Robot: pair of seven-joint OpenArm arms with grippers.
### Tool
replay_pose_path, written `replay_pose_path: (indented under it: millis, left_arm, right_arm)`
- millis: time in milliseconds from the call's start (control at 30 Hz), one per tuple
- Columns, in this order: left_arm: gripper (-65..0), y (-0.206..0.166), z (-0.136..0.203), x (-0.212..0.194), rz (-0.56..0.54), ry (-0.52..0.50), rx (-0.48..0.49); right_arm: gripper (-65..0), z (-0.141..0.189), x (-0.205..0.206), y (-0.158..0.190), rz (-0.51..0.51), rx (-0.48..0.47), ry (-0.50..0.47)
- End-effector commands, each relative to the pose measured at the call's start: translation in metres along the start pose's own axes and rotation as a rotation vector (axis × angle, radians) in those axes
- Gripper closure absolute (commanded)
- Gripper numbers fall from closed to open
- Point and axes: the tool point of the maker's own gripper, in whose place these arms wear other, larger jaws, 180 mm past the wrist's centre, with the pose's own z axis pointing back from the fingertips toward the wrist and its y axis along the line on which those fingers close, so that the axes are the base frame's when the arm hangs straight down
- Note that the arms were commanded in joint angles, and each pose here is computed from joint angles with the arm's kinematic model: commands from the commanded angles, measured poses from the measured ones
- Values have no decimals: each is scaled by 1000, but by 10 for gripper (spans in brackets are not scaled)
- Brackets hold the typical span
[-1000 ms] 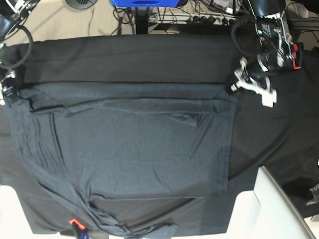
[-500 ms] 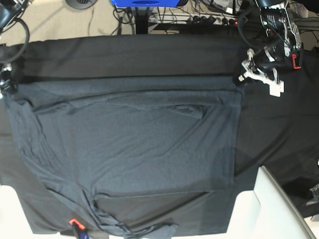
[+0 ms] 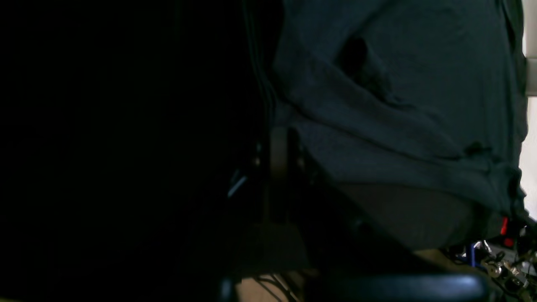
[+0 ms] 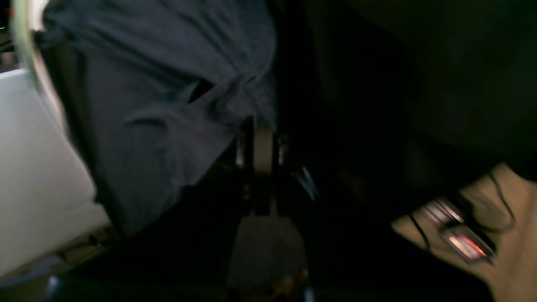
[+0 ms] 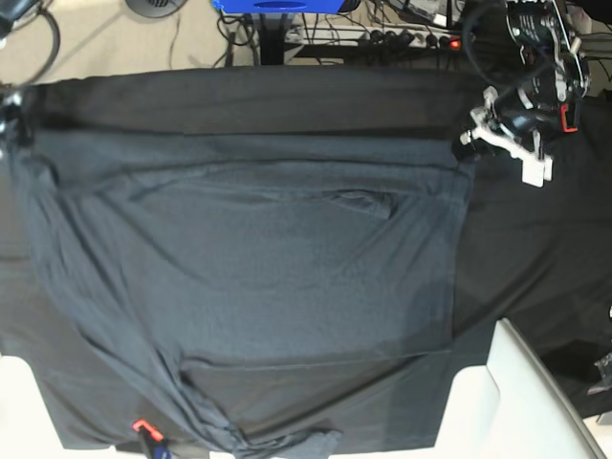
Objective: Fold the T-shirt properly
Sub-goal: 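Pull the shirt edge toward the arms with both grippers to flatten it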
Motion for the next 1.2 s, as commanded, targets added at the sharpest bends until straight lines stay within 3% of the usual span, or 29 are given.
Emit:
replay_pose_path:
  millis: [0,500,833,1167]
  left_arm:
    - [0,0,6,8,-17,-25,-3]
    - [0,19,33,-3,-89,25,60]
    - [0,44,55,-1,-53,30,131]
    - [0,48,57,-15,-36,57,140]
  right_arm:
    - [-2,7,15,8,21,24,-38]
    - [-2,37,-14,-8,82,-41,-31]
    - [-2,44,-22,-23,80,-78,-12]
    - [-2,45,-26,-29,77,-91,1]
